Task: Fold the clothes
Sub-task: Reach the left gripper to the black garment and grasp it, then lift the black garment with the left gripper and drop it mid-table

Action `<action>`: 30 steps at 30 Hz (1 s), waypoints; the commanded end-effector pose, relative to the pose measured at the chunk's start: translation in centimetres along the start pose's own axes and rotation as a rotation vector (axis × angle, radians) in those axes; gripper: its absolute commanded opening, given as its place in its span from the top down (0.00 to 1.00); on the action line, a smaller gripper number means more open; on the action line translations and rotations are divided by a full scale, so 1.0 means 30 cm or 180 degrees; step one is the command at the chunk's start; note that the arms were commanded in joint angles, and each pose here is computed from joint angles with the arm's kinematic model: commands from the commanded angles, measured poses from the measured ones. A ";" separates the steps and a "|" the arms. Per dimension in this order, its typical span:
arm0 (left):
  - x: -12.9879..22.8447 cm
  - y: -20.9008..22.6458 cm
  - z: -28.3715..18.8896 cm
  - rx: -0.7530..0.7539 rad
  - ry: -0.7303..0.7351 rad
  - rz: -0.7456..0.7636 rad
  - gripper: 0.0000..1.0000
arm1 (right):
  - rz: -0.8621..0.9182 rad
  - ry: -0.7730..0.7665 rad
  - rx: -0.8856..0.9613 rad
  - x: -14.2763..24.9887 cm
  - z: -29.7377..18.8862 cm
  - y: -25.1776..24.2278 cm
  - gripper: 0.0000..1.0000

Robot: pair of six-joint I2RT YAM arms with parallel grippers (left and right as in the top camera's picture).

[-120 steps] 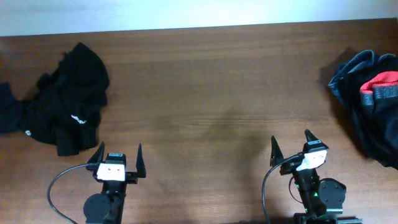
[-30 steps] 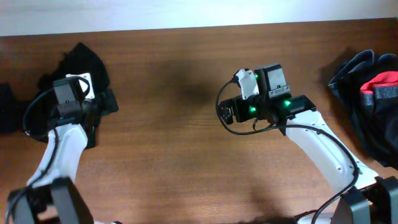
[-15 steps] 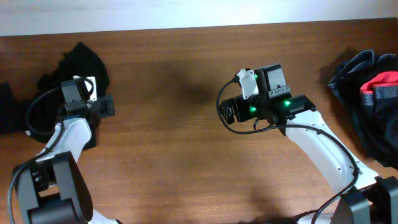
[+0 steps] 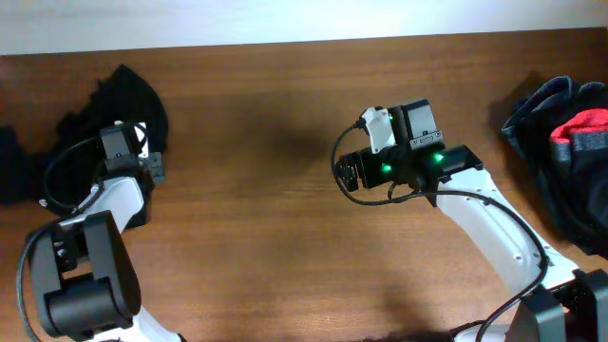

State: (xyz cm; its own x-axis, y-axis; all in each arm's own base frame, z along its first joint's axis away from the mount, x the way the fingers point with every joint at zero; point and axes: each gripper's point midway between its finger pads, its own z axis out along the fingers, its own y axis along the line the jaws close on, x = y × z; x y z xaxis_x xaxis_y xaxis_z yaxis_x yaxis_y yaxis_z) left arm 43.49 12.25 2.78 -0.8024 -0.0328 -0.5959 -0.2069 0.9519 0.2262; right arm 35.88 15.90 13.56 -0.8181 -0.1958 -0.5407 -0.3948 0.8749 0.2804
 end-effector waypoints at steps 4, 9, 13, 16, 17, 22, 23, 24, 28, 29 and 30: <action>-0.123 0.020 -0.096 0.0022 -0.0250 -0.0374 0.98 | -0.0092 -0.0127 0.0025 -0.042 -0.013 0.008 0.01; -0.388 0.035 -0.406 0.0103 -0.0893 -0.0426 0.99 | 0.0007 -0.0252 0.0031 -0.074 -0.018 -0.001 0.01; -0.545 0.048 -0.683 0.0167 -0.1577 -0.0473 0.99 | 0.0300 -0.0361 0.0066 -0.100 -0.030 -0.038 0.01; -0.610 0.058 -0.883 0.0227 -0.2055 -0.0519 0.99 | 0.0543 -0.0437 0.0093 -0.116 -0.043 -0.078 0.02; -0.619 0.059 -0.937 0.0250 -0.2173 -0.0527 0.99 | 0.0631 -0.0462 0.0078 -0.122 -0.049 -0.091 0.01; -0.616 0.031 -1.152 0.0481 -0.2550 -0.0484 0.99 | 0.0806 -0.0678 -0.0335 -0.171 -0.107 -0.136 0.01; -0.615 0.012 -1.171 0.0592 -0.2583 -0.0440 0.99 | 0.0819 -0.0723 -0.0413 -0.180 -0.120 -0.142 0.01; -0.614 -0.012 -1.188 0.0726 -0.2613 -0.0384 0.99 | 0.0836 -0.0780 -0.0495 -0.191 -0.135 -0.152 0.01; -0.615 -0.128 -1.236 0.1324 -0.2702 -0.0125 0.99 | 0.0900 -0.0906 -0.0685 -0.206 -0.183 -0.194 0.01; -0.616 -0.159 -1.246 0.1496 -0.2711 -0.0113 0.99 | 0.0914 -0.0914 -0.0725 -0.204 -0.193 -0.202 0.01; -0.619 -0.186 -1.255 0.1656 -0.2713 -0.0133 0.99 | 0.0903 -0.0908 -0.0757 -0.199 -0.198 -0.204 0.02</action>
State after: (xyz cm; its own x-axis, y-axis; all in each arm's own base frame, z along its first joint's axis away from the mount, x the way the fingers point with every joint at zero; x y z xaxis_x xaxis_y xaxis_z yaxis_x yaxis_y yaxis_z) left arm 38.81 0.02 39.94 -0.1336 0.0130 -0.9909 0.0056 0.9999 0.0124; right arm 41.14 8.77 17.94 -0.7764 0.1919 -0.6004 -0.2159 0.8139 0.5393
